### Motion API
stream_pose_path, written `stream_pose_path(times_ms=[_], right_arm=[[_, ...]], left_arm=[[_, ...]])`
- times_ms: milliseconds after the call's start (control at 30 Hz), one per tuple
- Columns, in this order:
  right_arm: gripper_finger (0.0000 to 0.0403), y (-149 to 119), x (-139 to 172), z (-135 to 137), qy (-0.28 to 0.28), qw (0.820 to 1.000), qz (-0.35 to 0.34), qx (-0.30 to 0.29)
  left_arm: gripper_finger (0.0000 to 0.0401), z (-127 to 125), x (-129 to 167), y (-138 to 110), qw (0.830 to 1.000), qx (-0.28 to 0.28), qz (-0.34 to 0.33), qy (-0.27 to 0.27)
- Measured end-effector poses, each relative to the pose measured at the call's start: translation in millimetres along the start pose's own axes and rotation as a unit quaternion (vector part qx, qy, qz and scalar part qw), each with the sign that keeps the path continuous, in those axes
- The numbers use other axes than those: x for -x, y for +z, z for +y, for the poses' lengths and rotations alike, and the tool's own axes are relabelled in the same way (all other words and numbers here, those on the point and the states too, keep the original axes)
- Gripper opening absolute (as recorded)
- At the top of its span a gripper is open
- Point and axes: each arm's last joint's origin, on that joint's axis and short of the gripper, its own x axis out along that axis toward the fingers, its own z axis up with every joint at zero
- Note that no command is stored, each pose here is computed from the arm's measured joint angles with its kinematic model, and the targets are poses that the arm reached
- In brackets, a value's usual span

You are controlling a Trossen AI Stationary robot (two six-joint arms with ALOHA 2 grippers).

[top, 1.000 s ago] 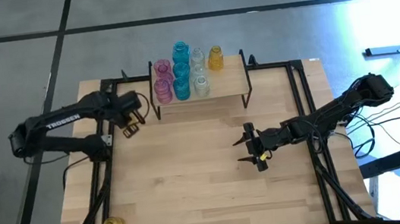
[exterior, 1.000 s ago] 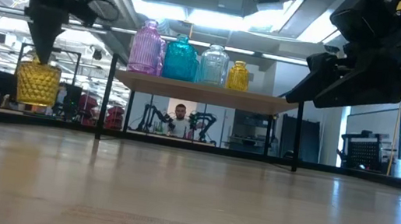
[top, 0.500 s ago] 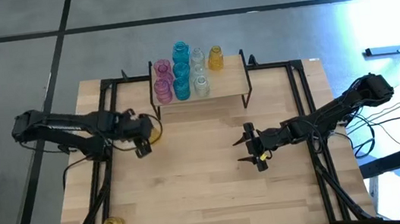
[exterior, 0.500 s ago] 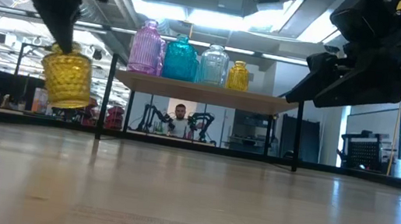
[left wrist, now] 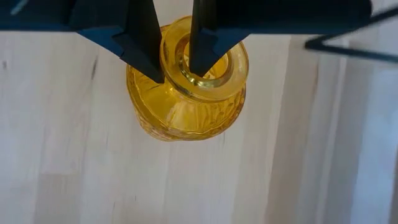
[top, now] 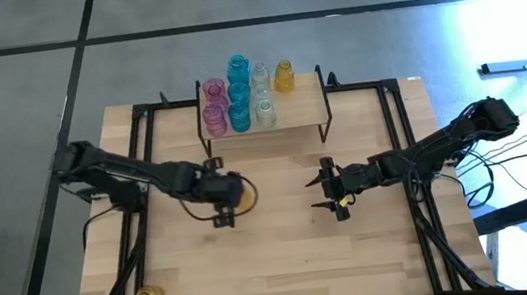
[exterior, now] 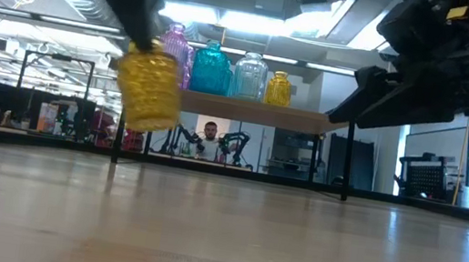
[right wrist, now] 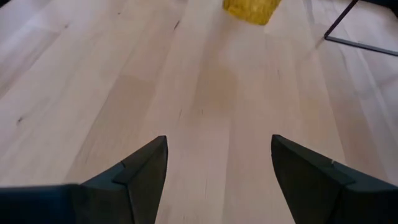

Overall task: Sort vases onto shelf
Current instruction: Put the top yellow flower vase on the shelf aligned with the other yellow flower vase

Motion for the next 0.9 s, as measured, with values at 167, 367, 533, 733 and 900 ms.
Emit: stream_pose_path(times_ms=[167,367,533,733,900], right_arm=[[0.0266,0,0,1,0.008,1.0,0.0,-0.001],[0.0266,0,0,1,0.01,1.0,0.0,-0.001],[0.0266,0,0,1,0.011,1.0,0.0,-0.001],[0.0266,0,0,1,0.011,1.0,0.0,-0.002],[0.0266,0,0,1,0.01,1.0,0.0,-0.002]], left_arm=[[0.0059,-9,-22,30,1.0,-0.008,0.016,0.006],[0.0059,-16,-55,50,0.998,-0.03,0.044,0.015],[0.0059,-20,-75,57,0.997,-0.043,0.063,0.007],[0.0065,-24,-78,60,0.997,-0.046,0.054,0.009],[0.01,-25,-79,63,0.999,-0.04,0.036,0.003]])
